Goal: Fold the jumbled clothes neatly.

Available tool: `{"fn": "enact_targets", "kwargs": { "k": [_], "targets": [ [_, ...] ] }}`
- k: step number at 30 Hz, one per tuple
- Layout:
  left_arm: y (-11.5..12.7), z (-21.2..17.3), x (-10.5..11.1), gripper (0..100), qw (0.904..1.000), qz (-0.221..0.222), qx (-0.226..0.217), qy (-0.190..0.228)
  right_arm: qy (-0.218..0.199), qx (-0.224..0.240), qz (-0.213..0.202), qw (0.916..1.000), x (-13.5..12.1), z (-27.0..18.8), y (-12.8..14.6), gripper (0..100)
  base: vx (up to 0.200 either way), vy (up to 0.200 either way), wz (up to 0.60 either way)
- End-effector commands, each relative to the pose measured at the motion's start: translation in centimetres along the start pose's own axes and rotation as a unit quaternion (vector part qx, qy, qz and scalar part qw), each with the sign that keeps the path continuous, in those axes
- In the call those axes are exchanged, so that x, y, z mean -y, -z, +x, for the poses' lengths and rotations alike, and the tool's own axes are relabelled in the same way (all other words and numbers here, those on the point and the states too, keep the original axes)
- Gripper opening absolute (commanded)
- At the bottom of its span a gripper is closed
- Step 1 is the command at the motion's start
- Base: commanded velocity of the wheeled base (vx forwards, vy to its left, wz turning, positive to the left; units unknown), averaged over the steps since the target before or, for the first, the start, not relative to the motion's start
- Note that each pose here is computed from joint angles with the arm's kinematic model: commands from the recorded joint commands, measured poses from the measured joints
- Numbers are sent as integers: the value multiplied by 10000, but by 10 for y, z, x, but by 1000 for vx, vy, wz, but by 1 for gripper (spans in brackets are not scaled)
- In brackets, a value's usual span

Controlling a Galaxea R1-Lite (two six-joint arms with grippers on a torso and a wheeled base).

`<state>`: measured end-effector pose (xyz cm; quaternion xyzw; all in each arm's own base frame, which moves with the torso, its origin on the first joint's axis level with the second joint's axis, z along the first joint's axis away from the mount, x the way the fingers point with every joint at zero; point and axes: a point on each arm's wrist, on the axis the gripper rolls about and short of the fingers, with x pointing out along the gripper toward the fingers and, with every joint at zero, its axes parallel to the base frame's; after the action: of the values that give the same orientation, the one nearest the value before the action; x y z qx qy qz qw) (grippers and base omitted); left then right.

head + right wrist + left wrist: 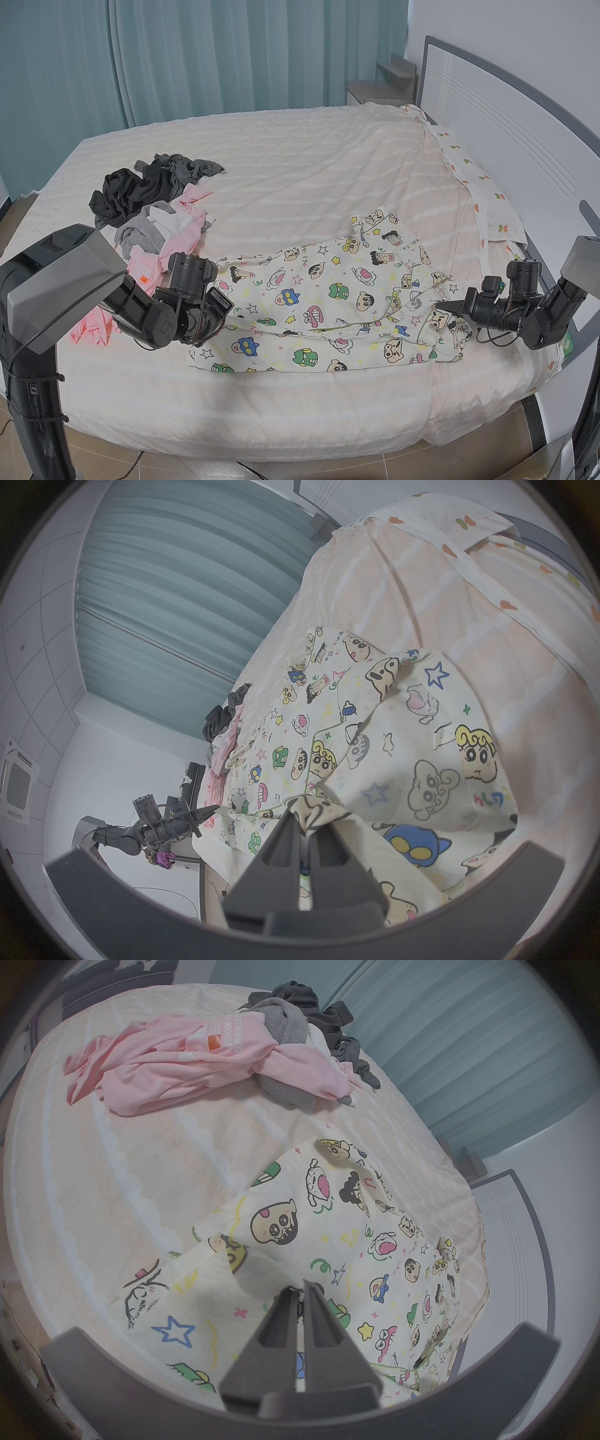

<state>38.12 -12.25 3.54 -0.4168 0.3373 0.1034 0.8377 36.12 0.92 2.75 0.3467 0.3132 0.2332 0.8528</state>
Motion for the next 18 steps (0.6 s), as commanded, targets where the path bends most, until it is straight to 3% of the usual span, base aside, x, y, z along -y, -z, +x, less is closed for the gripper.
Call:
{"fn": "enact_targets", "kwargs": {
  "k": [1, 4, 5, 12, 18],
  "targets": [
    [2, 7, -3, 0, 10000, -60, 9, -10, -13, 14, 233, 9997, 4, 6, -3, 0, 0, 0, 0],
    [2, 10, -3, 0, 10000, -77, 21, 17, -44, 80, 451, 9989, 5, 10, -8, 0, 0, 0, 0],
    [2, 12, -3, 100, 10000, -76, 18, 11, -52, 89, 480, 9988, 6, 11, -8, 100, 0, 0, 0],
    [-1, 16, -4, 100, 9998, -146, 115, -27, 31, 206, 564, 9982, 16, 8, -14, 100, 0, 0, 0],
    [-17, 16, 0, 100, 9968, -310, 707, 216, 229, 570, 747, 9953, 33, -16, -29, 100, 0, 0, 0]
  ]
}}
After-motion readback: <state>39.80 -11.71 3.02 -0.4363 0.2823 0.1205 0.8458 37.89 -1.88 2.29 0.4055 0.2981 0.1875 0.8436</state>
